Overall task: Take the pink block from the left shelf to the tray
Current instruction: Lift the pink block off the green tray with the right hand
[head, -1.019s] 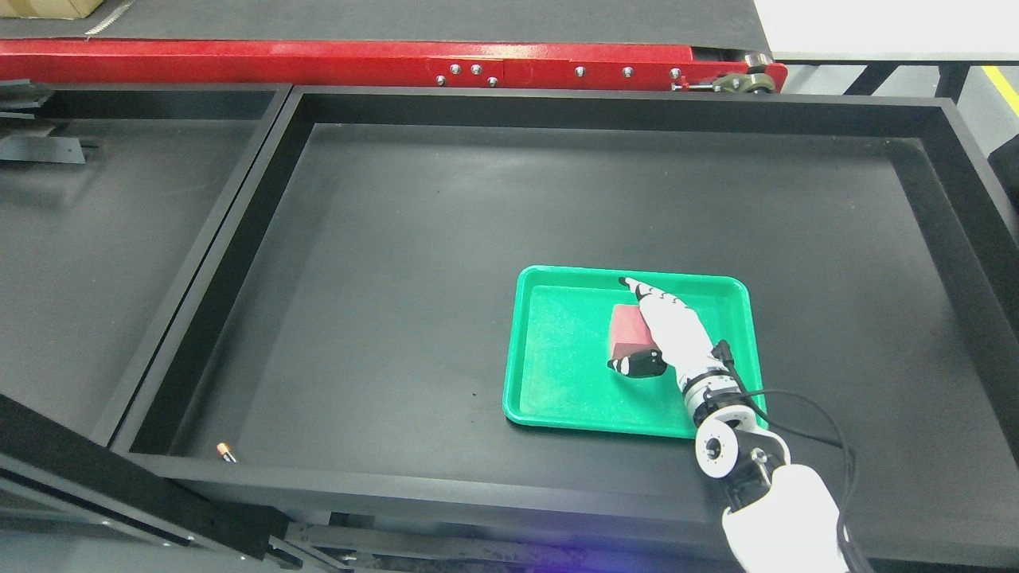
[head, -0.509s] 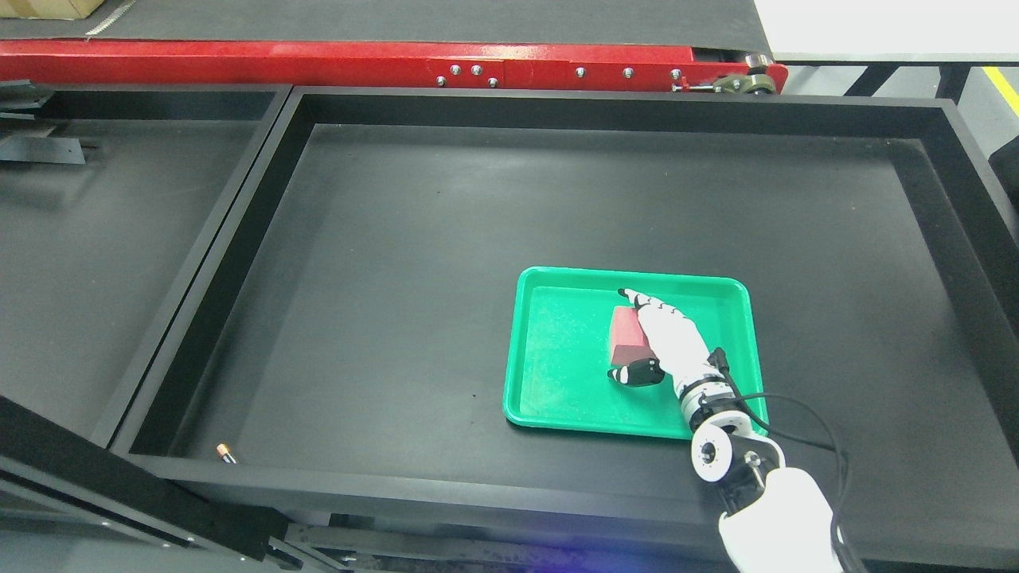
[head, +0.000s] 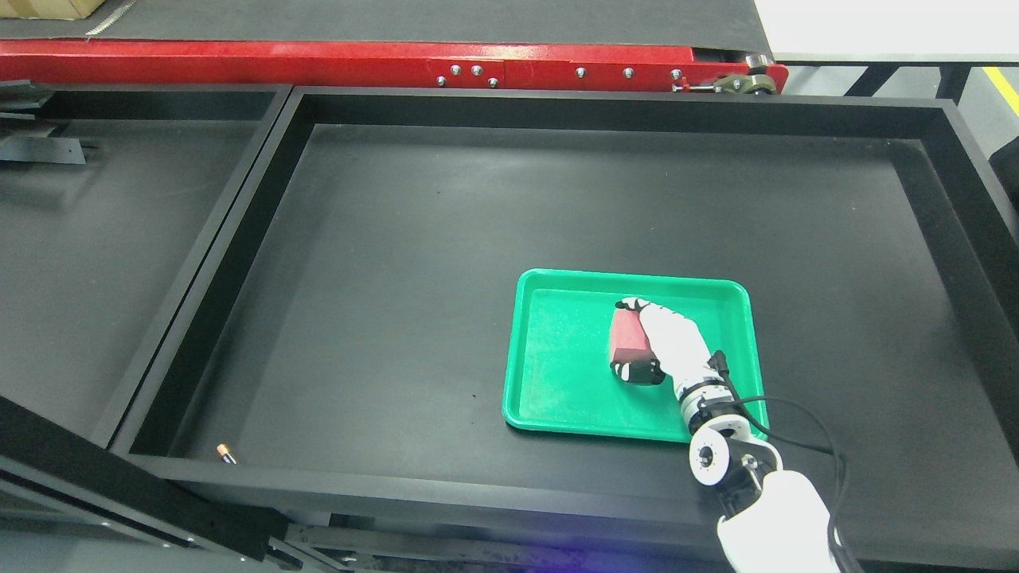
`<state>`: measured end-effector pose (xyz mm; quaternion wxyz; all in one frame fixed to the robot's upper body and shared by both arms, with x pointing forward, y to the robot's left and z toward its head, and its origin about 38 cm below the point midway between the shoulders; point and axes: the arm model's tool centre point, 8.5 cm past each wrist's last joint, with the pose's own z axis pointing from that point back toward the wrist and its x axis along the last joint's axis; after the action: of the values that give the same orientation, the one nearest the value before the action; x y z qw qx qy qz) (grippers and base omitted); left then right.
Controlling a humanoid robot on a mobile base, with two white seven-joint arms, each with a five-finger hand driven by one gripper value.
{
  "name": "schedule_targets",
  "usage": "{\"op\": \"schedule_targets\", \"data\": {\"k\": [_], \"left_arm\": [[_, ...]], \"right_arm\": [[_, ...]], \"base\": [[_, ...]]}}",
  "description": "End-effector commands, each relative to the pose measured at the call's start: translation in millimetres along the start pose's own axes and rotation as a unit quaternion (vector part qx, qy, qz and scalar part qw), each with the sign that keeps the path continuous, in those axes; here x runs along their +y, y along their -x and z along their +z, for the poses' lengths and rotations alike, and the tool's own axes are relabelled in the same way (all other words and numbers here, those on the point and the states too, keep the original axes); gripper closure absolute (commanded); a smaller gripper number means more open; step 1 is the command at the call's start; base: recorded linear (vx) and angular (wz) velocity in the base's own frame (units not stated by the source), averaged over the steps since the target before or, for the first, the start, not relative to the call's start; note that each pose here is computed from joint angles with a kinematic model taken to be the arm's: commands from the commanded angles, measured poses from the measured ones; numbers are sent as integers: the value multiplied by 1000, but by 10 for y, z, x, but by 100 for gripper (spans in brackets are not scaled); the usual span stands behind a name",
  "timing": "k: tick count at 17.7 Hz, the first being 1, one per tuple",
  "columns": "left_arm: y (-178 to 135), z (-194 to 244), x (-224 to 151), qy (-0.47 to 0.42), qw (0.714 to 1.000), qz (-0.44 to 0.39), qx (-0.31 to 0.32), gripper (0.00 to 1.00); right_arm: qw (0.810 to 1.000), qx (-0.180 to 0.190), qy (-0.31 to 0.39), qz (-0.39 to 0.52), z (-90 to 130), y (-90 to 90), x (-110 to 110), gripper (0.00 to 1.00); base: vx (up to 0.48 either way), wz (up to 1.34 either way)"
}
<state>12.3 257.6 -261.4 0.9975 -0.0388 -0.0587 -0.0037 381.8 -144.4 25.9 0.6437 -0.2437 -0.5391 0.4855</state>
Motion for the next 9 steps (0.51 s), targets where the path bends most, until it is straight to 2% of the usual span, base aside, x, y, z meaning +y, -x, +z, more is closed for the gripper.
{"op": "schedule_targets", "data": {"k": [1,3,6,9], "left_arm": [[68,21,103,-7,1000,-1,1,0],[68,21,103,-7,1000,-1,1,0],[68,21,103,-7,1000,-1,1,0],[68,21,103,-7,1000,-1,1,0]], "right_arm": [[1000,5,-4,5,5,92,10,72],[1000,-4,5,6,-6,76,-25,94],[998,-33,50,7,-3,66,-147,99],[989,-99,105,-20,82,146,-352,98]], "base": [[0,0],[0,0],[0,0],[0,0]]}}
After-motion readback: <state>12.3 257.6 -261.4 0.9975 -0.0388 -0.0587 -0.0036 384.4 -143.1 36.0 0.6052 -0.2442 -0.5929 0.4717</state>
